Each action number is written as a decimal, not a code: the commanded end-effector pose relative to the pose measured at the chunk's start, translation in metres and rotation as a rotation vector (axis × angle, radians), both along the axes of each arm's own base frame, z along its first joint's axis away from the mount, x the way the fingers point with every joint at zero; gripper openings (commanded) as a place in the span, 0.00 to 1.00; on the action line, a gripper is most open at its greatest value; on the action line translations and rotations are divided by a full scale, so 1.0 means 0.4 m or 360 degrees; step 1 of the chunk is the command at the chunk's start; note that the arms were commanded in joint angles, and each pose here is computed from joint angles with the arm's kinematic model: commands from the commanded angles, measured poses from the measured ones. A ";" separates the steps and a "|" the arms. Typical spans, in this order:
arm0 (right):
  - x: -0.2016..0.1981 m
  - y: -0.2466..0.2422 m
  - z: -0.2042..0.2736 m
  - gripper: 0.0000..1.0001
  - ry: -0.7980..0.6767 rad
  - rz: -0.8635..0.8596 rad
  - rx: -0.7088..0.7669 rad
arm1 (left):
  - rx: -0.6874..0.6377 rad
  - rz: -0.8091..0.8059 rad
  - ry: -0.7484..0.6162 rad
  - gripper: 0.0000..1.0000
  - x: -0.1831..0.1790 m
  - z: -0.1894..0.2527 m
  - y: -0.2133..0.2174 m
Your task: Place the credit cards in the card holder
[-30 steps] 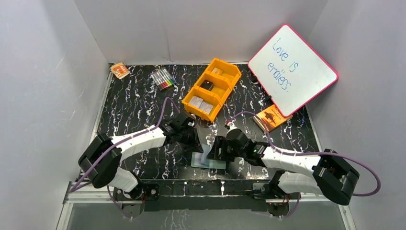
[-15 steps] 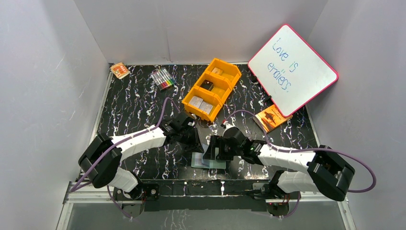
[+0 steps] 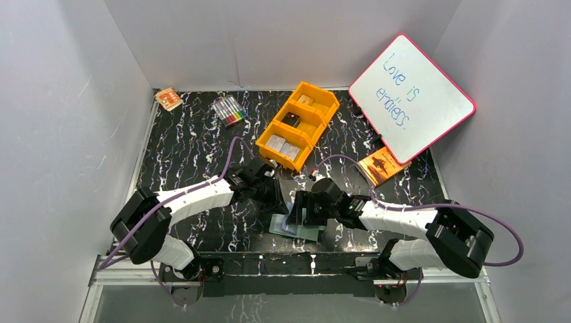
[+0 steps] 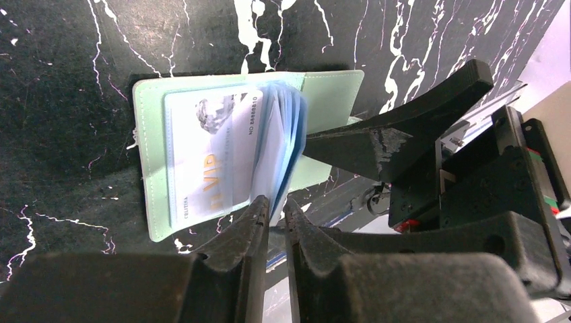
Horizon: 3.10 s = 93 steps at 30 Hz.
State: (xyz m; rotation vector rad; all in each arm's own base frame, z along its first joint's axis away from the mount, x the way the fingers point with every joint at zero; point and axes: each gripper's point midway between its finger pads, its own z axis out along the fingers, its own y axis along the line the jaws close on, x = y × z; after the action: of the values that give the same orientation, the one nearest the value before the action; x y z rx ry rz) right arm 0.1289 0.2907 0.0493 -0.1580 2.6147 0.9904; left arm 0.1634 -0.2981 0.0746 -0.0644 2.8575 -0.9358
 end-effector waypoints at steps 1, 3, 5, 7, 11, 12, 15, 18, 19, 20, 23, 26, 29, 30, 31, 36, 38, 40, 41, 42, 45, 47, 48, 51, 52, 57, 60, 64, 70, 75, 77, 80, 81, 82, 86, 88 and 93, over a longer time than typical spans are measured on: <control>0.019 -0.002 0.007 0.76 -0.0015 -0.0040 -0.0040 | -0.0066 -0.0051 0.0005 0.14 -0.005 0.028 -0.025; 0.011 -0.020 -0.008 0.71 0.0009 -0.0059 -0.0083 | -0.0066 -0.0050 0.0008 0.14 -0.006 0.027 -0.025; 0.008 -0.029 -0.015 0.64 0.0016 -0.0076 -0.0095 | -0.0066 -0.0051 0.0007 0.14 -0.006 0.025 -0.024; 0.007 -0.036 -0.018 0.58 0.0019 -0.0091 -0.0100 | -0.0064 -0.0052 0.0010 0.12 -0.006 0.023 -0.024; 0.005 -0.047 -0.020 0.47 0.0016 -0.0110 -0.0107 | -0.0061 -0.0054 0.0013 0.07 -0.006 0.019 -0.025; 0.005 -0.050 -0.020 0.45 0.0015 -0.0115 -0.0109 | -0.0061 -0.0058 0.0014 0.05 -0.007 0.018 -0.025; 0.004 -0.060 -0.023 0.42 0.0016 -0.0130 -0.0123 | -0.0058 -0.0055 0.0015 0.00 -0.007 0.016 -0.023; 0.001 -0.071 -0.026 0.41 0.0024 -0.0143 -0.0133 | -0.0049 -0.0045 0.0009 0.00 -0.010 0.013 -0.015; 0.000 -0.074 -0.027 0.41 0.0028 -0.0148 -0.0135 | -0.0041 -0.0035 0.0011 0.00 -0.012 0.010 -0.011; -0.001 -0.076 -0.026 0.41 0.0028 -0.0151 -0.0136 | -0.0038 -0.0027 0.0007 0.00 -0.012 0.009 -0.008; -0.005 -0.083 -0.027 0.42 0.0034 -0.0154 -0.0142 | -0.0031 -0.0010 0.0007 0.00 -0.015 0.009 0.000; -0.010 -0.090 -0.029 0.45 0.0043 -0.0160 -0.0144 | -0.0036 -0.0004 -0.0003 0.00 -0.015 0.016 0.002; -0.004 -0.102 -0.031 0.49 0.0024 -0.0192 -0.0170 | -0.0040 0.0004 -0.0009 0.00 -0.014 0.021 0.003; -0.004 -0.104 -0.031 0.49 0.0018 -0.0196 -0.0170 | -0.0043 0.0006 -0.0010 0.00 -0.014 0.023 0.003; -0.004 -0.106 -0.030 0.49 0.0013 -0.0198 -0.0166 | -0.0051 0.0004 -0.0009 0.00 -0.015 0.025 0.001; -0.005 -0.109 -0.032 0.39 0.0010 -0.0194 -0.0164 | -0.0069 -0.0006 -0.0003 0.00 -0.017 0.026 -0.006; -0.004 -0.115 -0.033 0.37 0.0008 -0.0202 -0.0176 | -0.0056 0.0007 -0.0008 0.00 -0.017 0.021 0.001; -0.004 -0.130 -0.038 0.36 0.0009 -0.0225 -0.0214 | -0.0041 0.0021 -0.0017 0.02 -0.020 0.009 0.012; -0.005 -0.141 -0.041 0.38 0.0009 -0.0242 -0.0244 | -0.0034 0.0025 -0.0018 0.03 -0.020 0.001 0.015; -0.007 -0.156 -0.043 0.42 0.0014 -0.0264 -0.0282 | -0.0026 0.0025 -0.0013 0.03 -0.021 -0.008 0.017; -0.014 -0.204 -0.041 0.55 0.0021 -0.0347 -0.0367 | 0.0018 0.0032 0.0002 0.02 -0.026 -0.033 0.029; -0.018 -0.232 -0.023 0.59 0.0012 -0.0397 -0.0395 | 0.0045 0.0042 -0.0011 0.02 -0.026 -0.036 0.040; -0.017 -0.241 -0.011 0.60 0.0001 -0.0414 -0.0406 | 0.0054 0.0043 -0.0021 0.02 -0.026 -0.034 0.044; 0.000 -0.265 0.091 0.64 -0.0127 -0.0439 -0.0394 | 0.0083 0.0055 -0.0036 0.02 -0.030 -0.036 0.061; 0.007 -0.268 0.136 0.65 -0.0181 -0.0427 -0.0379 | 0.0094 0.0061 -0.0042 0.02 -0.033 -0.038 0.069; 0.022 -0.219 0.267 0.65 -0.0340 -0.0264 -0.0223 | 0.0103 0.0076 -0.0067 0.02 -0.037 -0.030 0.085; 0.018 -0.134 0.343 0.63 -0.0400 -0.0064 -0.0011 | 0.0115 0.0092 -0.0087 0.02 -0.038 -0.025 0.097; 0.015 -0.031 0.356 0.59 -0.0329 0.0112 0.0139 | 0.0132 0.0122 -0.0114 0.03 -0.038 -0.022 0.113; 0.053 0.007 0.226 0.56 -0.0216 0.0004 0.0075 | 0.0156 0.0160 -0.0127 0.03 -0.046 -0.023 0.137; 0.056 -0.036 0.081 0.56 -0.0099 -0.0094 -0.0086 | 0.0140 0.0151 -0.0163 0.06 -0.052 -0.009 0.147; 0.048 -0.046 0.045 0.58 -0.0051 -0.0099 -0.0077 | 0.0131 0.0159 -0.0185 0.08 -0.050 -0.003 0.151; 0.043 -0.051 0.021 0.67 -0.0047 -0.0094 -0.0052 | 0.0135 0.0183 -0.0207 0.12 -0.048 0.000 0.160; 0.044 -0.050 0.020 0.69 -0.0055 -0.0092 -0.0042 | 0.0138 0.0201 -0.0210 0.15 -0.048 -0.001 0.164; 0.045 -0.049 0.019 0.70 -0.0065 -0.0088 -0.0035 | 0.0135 0.0221 -0.0213 0.19 -0.048 0.000 0.167; 0.046 -0.042 0.011 0.72 -0.0072 -0.0041 -0.0042 | 0.0099 0.0262 -0.0252 0.35 -0.046 0.007 0.176; 0.050 -0.024 0.011 0.71 -0.0072 -0.0006 -0.0019 | 0.0079 0.0274 -0.0275 0.42 -0.046 0.013 0.179; 0.058 -0.016 -0.013 0.70 -0.0024 -0.0018 -0.0068 | 0.0054 0.0325 -0.0321 0.55 -0.045 0.025 0.195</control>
State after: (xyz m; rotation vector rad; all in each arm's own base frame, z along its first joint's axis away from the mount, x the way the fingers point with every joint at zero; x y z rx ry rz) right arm 0.1414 0.2734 0.0387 -0.1470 2.6526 0.9088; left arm 0.1434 -0.2265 0.0789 -0.2093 2.6712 -0.8090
